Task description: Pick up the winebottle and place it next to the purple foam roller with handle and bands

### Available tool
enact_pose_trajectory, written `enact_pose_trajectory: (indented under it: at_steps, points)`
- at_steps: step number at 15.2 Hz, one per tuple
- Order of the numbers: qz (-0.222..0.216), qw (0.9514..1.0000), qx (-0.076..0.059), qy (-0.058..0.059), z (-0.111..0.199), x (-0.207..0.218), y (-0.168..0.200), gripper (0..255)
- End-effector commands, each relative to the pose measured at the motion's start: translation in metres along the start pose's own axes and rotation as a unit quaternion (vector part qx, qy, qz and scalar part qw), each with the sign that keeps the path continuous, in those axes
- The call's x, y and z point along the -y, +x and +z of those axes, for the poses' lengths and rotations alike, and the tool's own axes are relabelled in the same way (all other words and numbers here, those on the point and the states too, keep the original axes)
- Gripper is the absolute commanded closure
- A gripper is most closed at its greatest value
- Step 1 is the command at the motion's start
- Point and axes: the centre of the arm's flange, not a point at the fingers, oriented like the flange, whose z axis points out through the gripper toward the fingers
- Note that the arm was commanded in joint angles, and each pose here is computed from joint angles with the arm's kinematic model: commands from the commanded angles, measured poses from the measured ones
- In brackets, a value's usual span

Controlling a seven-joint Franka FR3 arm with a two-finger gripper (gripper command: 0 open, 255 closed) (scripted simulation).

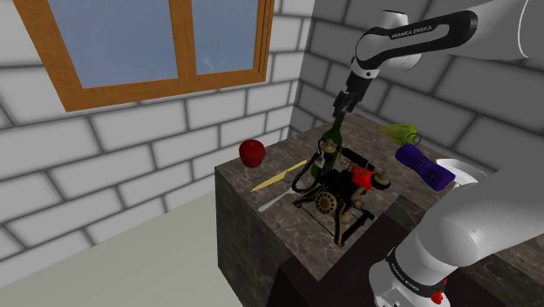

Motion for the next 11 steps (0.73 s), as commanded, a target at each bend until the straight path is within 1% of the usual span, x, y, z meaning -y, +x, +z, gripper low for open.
enact_pose_trajectory:
  at_steps: [1, 2, 10, 11]
  points:
    - [0.0, 1.0, 0.0, 0.0, 0.0106, 0.0004, 0.0009, 0]
    - [0.0, 1.0, 0.0, 0.0, 0.0189, 0.0004, 0.0009, 0]
    - [0.0, 1.0, 0.0, 0.0, 0.0189, 0.0004, 0.0009, 0]
    - [0.0, 1.0, 0.0, 0.0, 0.0189, 0.0004, 0.0009, 255]
